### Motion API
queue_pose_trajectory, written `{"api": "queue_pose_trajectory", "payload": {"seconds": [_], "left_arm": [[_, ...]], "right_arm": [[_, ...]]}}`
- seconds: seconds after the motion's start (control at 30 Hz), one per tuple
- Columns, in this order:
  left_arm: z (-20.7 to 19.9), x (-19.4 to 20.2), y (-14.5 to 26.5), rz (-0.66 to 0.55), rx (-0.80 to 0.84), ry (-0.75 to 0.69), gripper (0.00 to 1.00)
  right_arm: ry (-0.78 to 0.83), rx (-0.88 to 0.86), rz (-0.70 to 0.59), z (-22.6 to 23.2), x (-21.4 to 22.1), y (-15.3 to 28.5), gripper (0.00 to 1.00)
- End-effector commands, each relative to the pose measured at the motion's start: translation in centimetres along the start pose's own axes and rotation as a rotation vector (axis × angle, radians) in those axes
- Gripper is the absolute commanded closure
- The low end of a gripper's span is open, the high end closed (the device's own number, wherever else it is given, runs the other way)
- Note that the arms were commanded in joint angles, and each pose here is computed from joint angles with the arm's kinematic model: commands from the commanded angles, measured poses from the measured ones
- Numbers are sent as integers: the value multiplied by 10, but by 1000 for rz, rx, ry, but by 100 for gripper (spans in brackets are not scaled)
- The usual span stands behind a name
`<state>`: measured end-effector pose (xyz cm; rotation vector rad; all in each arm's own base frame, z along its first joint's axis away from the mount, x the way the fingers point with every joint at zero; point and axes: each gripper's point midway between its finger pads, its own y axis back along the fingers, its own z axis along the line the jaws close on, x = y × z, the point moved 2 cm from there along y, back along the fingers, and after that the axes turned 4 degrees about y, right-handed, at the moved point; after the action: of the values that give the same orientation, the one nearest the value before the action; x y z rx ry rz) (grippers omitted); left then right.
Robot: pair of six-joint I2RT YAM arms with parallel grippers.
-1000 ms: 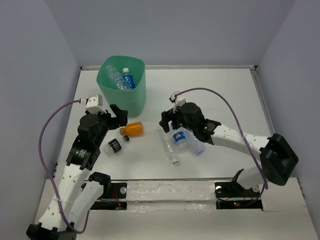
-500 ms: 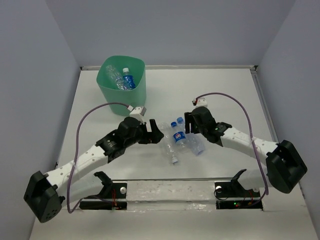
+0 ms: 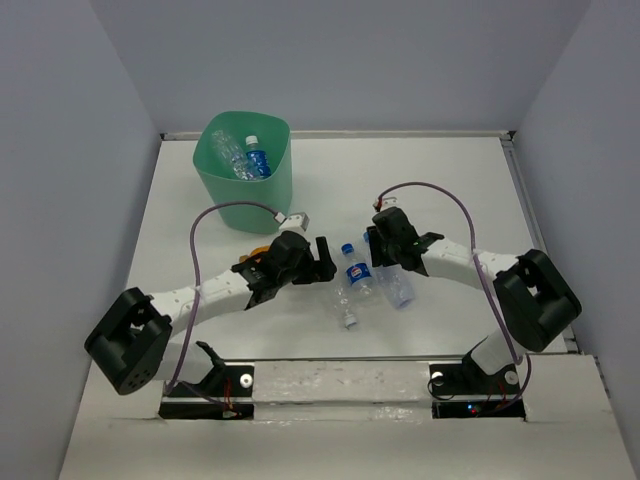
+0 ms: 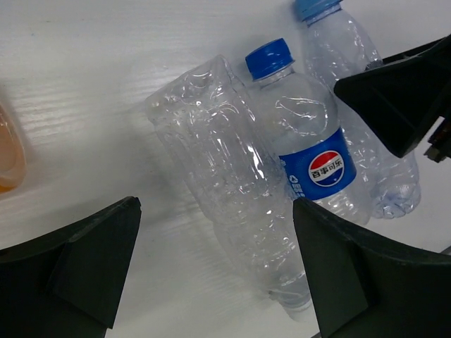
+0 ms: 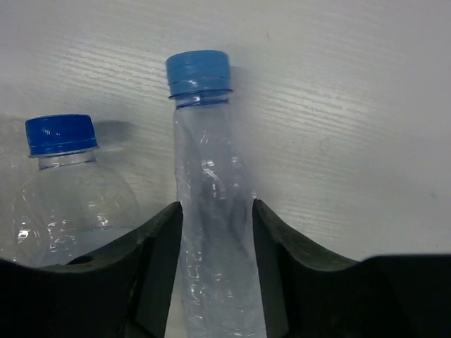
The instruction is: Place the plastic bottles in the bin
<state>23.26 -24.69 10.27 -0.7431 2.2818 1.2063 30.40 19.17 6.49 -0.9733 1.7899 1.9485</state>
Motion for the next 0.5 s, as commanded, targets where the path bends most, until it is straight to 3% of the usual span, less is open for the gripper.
{"api": "queue_pose_trajectory", "payload": {"seconds": [0.0,0.07,0.17,0.47], "left_arm": [[-16,-14,-14,-44,19,-10,2],[-13,-9,-21,-25,-1,-14,2],[-9,-7,-29,-24,-25,-19,3],[-11,-3,-51,-10,-37,-17,7]], "right_arm": [[2,19,-49,-4,-19,4,61],[4,33,-55,-7,-19,6,74],[0,26,-67,-7,-21,10,81],[-12,11,-110,-8,-28,25,94]]}}
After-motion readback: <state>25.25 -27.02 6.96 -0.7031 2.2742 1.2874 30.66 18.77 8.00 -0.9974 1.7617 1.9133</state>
